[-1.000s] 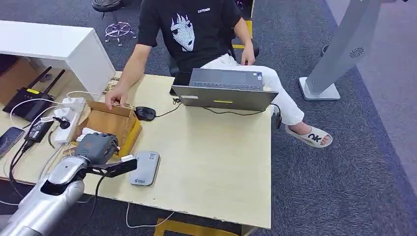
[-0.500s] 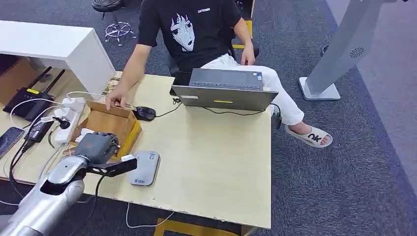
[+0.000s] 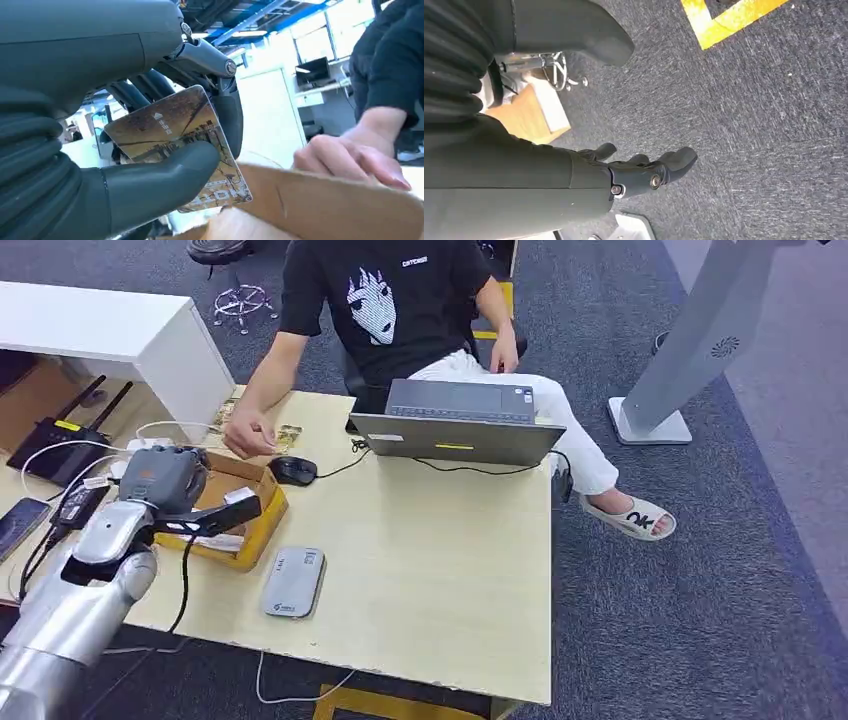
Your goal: Pass the card to the sensor for recognition and then transmit it.
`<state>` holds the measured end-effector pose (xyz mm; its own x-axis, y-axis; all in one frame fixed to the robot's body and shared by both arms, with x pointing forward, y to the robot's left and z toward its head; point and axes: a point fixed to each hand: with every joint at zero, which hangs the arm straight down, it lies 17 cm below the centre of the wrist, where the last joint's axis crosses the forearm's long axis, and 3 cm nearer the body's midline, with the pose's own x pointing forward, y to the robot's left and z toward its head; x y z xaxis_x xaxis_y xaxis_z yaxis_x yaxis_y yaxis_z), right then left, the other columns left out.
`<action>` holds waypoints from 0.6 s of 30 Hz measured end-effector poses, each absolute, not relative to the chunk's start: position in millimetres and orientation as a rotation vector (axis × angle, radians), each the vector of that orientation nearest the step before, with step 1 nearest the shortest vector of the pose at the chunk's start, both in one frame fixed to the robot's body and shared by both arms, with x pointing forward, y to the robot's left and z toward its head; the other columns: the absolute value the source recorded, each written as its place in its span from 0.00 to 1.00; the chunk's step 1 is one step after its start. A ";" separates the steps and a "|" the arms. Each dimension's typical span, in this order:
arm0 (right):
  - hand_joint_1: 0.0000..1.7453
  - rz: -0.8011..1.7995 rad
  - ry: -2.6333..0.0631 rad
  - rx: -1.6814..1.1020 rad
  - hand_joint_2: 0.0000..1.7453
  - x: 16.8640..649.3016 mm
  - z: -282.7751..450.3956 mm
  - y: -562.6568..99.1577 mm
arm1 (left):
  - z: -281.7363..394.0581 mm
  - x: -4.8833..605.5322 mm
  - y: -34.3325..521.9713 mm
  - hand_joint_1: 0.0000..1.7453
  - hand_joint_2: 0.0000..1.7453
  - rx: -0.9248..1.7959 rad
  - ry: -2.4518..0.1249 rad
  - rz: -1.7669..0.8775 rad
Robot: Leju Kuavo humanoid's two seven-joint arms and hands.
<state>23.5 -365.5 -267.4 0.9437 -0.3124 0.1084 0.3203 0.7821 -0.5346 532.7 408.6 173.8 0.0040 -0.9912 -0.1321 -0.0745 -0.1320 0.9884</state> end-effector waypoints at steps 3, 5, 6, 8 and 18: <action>0.00 -0.340 -0.015 -0.580 1.00 23.7 -267.4 -365.5 | 176.4 534.3 409.1 1.00 1.00 1.365 -1.203 -1.262; 0.00 -0.339 -0.015 -0.580 1.00 23.7 -267.4 -365.6 | 177.8 535.0 409.1 1.00 1.00 1.366 -1.205 -1.259; 0.00 -0.339 -0.015 -0.580 1.00 23.7 -267.4 -365.8 | 179.2 535.8 408.7 1.00 1.00 1.368 -1.208 -1.257; 0.00 -0.339 -0.015 -0.580 1.00 23.8 -267.4 -365.8 | 186.0 539.3 408.6 1.00 1.00 1.376 -1.215 -1.249; 0.00 -0.326 -0.010 -0.582 1.00 24.2 -267.2 -367.5 | 266.9 579.6 431.8 1.00 1.00 1.494 -1.224 -1.113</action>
<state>24.2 -367.5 -267.2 0.9488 -0.2992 0.1010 0.3051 0.7855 -0.5385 579.6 431.8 266.9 0.1123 -0.9881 -0.1052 -0.1985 -0.1260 0.9720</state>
